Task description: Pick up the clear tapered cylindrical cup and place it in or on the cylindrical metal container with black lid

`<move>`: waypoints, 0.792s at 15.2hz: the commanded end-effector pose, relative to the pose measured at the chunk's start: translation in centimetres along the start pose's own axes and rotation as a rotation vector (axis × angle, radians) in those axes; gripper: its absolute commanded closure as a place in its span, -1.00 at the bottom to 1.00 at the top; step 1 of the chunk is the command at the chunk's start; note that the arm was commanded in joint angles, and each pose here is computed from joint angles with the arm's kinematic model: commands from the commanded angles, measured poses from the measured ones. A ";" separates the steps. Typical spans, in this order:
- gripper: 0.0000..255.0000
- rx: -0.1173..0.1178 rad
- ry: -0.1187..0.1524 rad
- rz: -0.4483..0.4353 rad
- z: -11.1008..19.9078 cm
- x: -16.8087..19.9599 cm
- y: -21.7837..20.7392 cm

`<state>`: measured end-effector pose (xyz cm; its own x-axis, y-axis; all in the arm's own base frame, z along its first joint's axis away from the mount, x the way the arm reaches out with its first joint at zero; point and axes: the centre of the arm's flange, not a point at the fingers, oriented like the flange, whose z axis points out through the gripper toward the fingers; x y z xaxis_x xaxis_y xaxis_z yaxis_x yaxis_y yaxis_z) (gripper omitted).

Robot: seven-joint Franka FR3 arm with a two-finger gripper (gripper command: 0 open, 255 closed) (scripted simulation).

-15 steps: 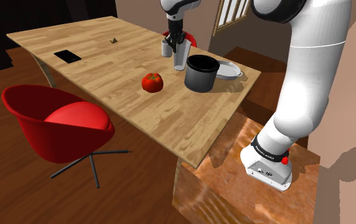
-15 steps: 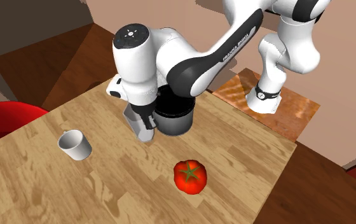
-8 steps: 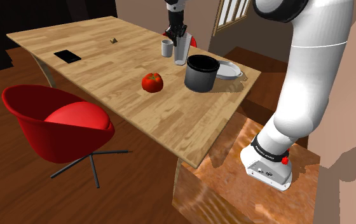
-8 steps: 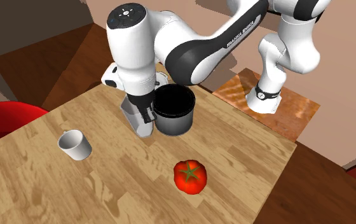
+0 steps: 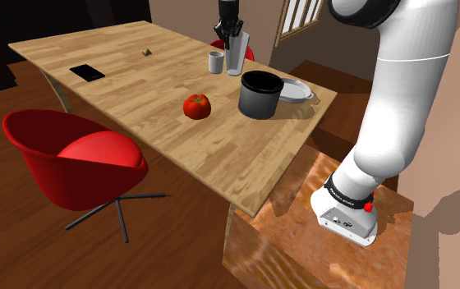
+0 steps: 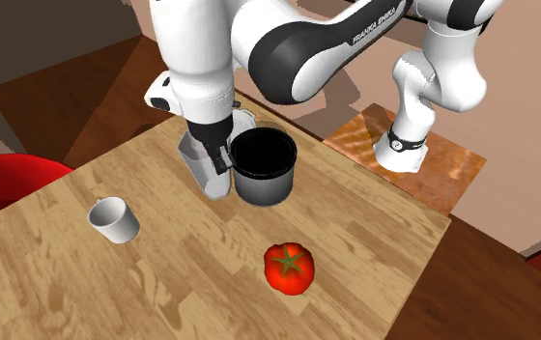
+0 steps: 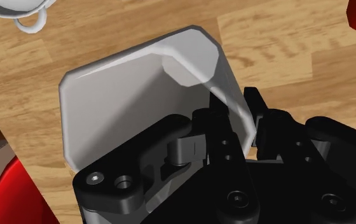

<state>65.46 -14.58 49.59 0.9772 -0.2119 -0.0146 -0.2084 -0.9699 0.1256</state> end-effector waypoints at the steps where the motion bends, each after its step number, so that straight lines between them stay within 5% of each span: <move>1: 1.00 0.000 0.000 0.000 -1.0 0.0 0.1; 12: 1.00 0.000 0.000 0.000 -6.8 -0.1 0.9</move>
<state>65.57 -14.63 55.85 0.9772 -0.2118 -0.0144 -0.2084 -0.9699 0.1258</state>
